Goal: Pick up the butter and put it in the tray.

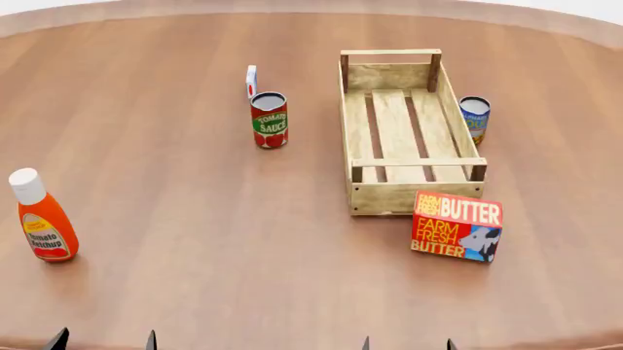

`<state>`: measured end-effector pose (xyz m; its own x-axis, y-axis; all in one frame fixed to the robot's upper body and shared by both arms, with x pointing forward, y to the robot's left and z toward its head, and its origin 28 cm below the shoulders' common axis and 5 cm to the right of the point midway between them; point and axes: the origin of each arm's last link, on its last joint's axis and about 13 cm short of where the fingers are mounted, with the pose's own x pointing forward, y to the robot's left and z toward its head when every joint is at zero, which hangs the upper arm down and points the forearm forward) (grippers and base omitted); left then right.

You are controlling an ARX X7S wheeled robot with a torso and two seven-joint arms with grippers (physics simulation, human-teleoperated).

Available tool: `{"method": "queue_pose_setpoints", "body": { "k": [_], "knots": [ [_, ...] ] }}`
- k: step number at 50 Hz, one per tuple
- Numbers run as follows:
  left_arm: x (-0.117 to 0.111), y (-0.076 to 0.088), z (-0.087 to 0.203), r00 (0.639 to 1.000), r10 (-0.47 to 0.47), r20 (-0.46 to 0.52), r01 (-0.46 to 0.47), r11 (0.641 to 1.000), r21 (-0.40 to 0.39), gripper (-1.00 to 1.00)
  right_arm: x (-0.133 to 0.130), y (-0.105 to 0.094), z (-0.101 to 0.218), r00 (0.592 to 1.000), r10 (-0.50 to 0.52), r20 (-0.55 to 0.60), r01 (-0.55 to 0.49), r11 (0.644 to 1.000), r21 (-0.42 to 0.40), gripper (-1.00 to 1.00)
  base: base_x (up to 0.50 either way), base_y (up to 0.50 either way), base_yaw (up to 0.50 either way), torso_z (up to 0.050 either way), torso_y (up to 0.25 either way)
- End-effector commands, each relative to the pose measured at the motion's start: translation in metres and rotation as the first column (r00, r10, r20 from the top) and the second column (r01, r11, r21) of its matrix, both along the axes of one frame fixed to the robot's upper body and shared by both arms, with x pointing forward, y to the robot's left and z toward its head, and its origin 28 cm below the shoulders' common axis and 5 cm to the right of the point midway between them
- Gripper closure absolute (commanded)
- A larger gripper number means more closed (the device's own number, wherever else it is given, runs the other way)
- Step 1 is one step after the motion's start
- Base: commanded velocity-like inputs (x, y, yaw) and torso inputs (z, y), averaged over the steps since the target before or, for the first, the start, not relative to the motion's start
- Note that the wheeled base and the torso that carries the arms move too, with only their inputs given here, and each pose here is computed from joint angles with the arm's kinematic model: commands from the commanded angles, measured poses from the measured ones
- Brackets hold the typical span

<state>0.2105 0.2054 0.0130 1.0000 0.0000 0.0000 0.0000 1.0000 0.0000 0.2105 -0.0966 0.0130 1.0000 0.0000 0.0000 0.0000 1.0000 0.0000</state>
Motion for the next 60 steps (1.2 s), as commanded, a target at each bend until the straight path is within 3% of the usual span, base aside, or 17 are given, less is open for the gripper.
{"method": "queue_pose_setpoints", "body": {
  "k": [1, 12, 35, 39, 44, 60],
  "knots": [
    [-0.0001, 0.0, 0.0014, 1.0, 0.0, 0.0, 0.0, 1.0, 0.0, -1.0, -0.0001, 0.0004, 0.0012, 1.0, 0.0, 0.0, 0.0, 1.0, 0.0, -1.0, 0.0, 0.0, 0.0, 0.0, 0.0],
    [-0.0003, -0.0007, -0.0028, 1.0, 0.007, 0.004, -0.007, 1.0, 0.018, -1.0, -0.0029, 0.0028, -0.003, 0.999, 0.041, -0.025, -0.041, 0.999, -0.006, -1.0, 0.0, -0.01, 0.0, 0.0, 0.0],
    [-0.0019, -0.001, -0.0035, 1.0, 0.006, 0.008, -0.006, 1.0, 0.026, -1.0, -0.0021, 0.0034, -0.0059, 0.998, 0.053, -0.033, -0.053, 0.999, -0.005, -1.0, 0.0, -0.5, 0.0, 0.0, 0.0],
    [-0.0016, -0.0012, -0.0036, 1.0, 0.005, 0.008, -0.006, 1.0, 0.028, -1.0, 0.0001, 0.004, -0.0065, 0.999, 0.016, -0.035, -0.016, 1.0, -0.012, -1.0, 0.0, -0.12, 0.0, 0.0, 0.0],
    [-0.0012, -0.0012, -0.0034, 1.0, 0.007, 0.01, -0.007, 1.0, 0.03, -1.0, -0.0026, 0.005, -0.0063, 0.996, 0.082, -0.04, -0.082, 0.997, -0.006, -1.0, 0.0, 0.0, 0.0, 0.0, 0.0],
    [-0.0005, -0.0014, -0.0029, 1.0, 0.007, 0.012, -0.008, 0.999, 0.035, -1.0, -0.0044, 0.0071, -0.007, 0.994, 0.109, -0.027, -0.11, 0.993, -0.038, -1.0, 0.48, 0.0, 0.0, 0.0, 0.0]
  ]
}}
